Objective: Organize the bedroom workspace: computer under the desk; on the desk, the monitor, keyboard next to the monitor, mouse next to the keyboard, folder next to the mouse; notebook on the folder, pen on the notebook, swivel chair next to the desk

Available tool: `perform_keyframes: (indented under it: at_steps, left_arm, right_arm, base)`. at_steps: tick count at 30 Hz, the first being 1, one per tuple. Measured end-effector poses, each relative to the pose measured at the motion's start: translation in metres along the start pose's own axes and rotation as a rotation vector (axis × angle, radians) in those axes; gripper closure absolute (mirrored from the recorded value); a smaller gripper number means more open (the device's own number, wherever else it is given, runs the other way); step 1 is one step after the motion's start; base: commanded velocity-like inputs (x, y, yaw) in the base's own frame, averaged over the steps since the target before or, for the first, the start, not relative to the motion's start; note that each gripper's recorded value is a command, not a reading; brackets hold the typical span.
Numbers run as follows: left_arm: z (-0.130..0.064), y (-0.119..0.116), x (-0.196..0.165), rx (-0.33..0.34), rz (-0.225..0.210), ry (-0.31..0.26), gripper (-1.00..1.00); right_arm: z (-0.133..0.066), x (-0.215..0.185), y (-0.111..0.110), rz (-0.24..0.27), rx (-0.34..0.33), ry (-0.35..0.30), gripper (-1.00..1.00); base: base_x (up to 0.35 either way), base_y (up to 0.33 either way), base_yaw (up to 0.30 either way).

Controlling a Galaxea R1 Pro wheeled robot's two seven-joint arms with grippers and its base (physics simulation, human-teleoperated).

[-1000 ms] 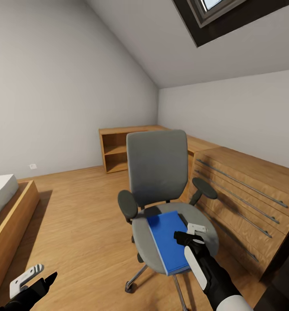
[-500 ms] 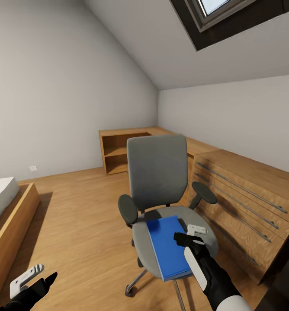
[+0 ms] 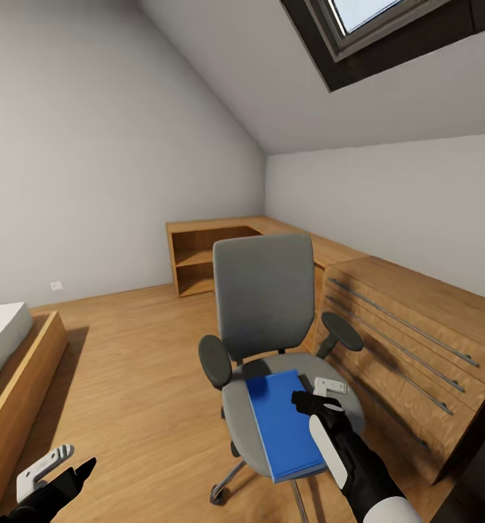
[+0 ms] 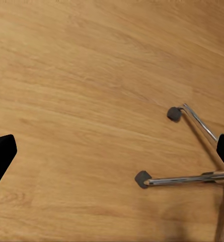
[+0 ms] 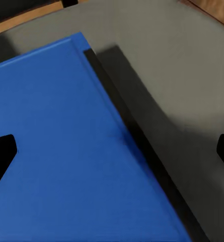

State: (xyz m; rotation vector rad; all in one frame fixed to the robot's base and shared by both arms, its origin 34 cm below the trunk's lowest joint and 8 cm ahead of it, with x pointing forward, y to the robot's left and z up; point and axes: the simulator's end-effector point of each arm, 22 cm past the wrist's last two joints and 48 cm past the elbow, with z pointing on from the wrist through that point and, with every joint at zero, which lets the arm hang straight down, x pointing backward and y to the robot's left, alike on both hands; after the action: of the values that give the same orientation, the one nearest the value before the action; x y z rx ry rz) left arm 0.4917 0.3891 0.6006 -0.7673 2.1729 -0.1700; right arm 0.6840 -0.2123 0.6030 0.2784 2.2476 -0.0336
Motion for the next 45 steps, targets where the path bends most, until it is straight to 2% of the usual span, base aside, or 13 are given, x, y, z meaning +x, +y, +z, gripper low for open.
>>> perform_keyframes:
  at_steps: [9, 21, 31, 45]
  left_arm:
    - [-0.004, -0.003, -0.005, -0.003, 0.002, 0.002, -1.00]
    - [-0.004, -0.003, -0.005, -0.002, 0.004, 0.004, -1.00]
    - [-0.004, -0.005, -0.004, 0.001, 0.005, 0.004, -1.00]
    - [-0.004, -0.008, -0.003, 0.006, 0.008, 0.005, -1.00]
  right_arm:
    - [-0.005, -0.013, 0.001, 0.003, 0.001, -0.027, -1.00]
    - [-0.006, -0.023, -0.001, -0.054, 0.025, -0.075, -1.00]
    - [-0.006, -0.023, 0.000, -0.058, 0.025, -0.076, -1.00]
    - [-0.007, -0.023, 0.002, -0.061, 0.022, -0.076, -1.00]
  base:
    - [0.000, 0.000, 0.000]
    - [0.013, 0.000, 0.000]
    - [0.253, 0.000, 0.000]
    - [0.139, 0.000, 0.000]
